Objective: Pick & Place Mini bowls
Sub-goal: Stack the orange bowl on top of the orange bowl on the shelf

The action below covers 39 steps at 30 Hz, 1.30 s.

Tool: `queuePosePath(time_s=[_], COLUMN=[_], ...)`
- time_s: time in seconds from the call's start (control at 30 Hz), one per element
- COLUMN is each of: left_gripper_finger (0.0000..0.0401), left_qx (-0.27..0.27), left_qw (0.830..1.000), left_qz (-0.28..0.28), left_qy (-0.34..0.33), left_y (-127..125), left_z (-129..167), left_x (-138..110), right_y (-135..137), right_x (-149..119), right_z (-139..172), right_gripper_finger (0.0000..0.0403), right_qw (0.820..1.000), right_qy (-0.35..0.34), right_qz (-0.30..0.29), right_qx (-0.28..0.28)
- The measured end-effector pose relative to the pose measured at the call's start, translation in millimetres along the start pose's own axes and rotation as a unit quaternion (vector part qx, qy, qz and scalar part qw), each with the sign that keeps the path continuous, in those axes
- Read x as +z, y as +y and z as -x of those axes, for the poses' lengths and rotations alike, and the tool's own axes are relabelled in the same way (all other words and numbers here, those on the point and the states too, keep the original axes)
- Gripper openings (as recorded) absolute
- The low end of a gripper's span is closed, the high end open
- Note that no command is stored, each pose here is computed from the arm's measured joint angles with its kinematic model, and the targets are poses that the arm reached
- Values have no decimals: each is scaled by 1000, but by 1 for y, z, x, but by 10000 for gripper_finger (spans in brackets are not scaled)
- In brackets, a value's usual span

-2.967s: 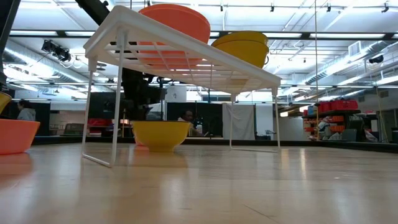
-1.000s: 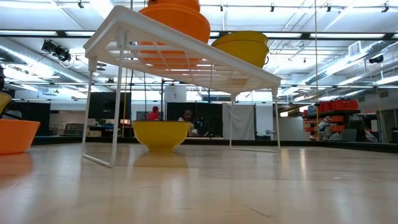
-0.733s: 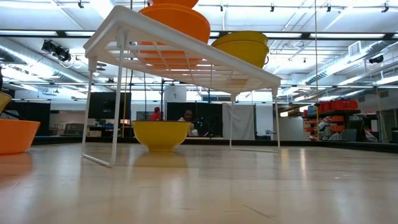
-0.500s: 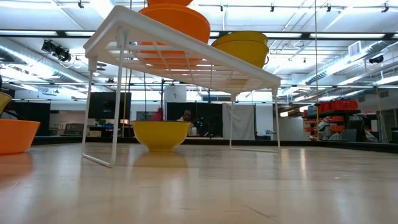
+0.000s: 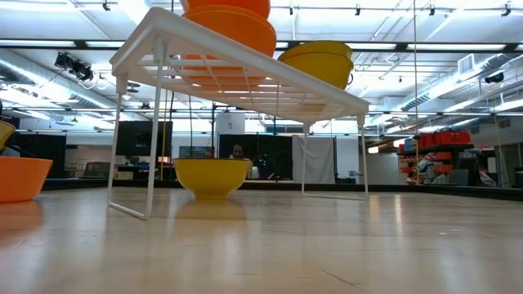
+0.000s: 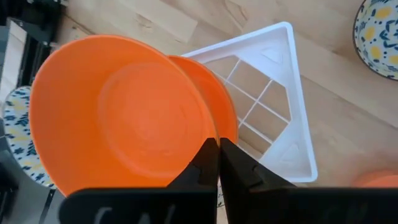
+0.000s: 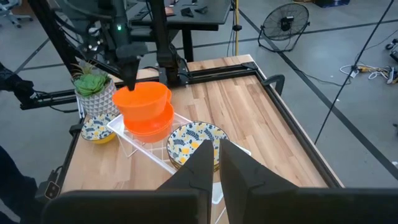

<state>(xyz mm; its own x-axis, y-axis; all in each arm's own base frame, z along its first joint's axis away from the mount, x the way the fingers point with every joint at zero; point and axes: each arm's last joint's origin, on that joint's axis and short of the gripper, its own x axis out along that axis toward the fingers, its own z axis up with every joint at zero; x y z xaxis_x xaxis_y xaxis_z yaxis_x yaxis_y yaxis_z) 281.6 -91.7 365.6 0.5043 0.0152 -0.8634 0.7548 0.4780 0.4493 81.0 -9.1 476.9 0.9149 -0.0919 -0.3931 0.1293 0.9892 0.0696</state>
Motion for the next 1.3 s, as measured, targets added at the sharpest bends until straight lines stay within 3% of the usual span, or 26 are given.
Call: queuePosePath(time_s=[0.3,0.67,1.3], left_gripper_finger=[5,6,31], left_qx=[-18,-21,-43], left_qw=[1000,999,999], left_qz=[-2,4,4], left_qy=[15,45,23], left_y=[2,2,2], left_z=[-17,-18,-21], left_x=[4,-2,-1], right_y=[0,0,0], right_x=[0,0,0], right_z=[0,0,0], right_gripper_finger=[32,32,32], right_qw=[1000,1000,1000], right_qy=[-1,0,-1], right_qz=[0,0,0], right_qx=[0,0,0])
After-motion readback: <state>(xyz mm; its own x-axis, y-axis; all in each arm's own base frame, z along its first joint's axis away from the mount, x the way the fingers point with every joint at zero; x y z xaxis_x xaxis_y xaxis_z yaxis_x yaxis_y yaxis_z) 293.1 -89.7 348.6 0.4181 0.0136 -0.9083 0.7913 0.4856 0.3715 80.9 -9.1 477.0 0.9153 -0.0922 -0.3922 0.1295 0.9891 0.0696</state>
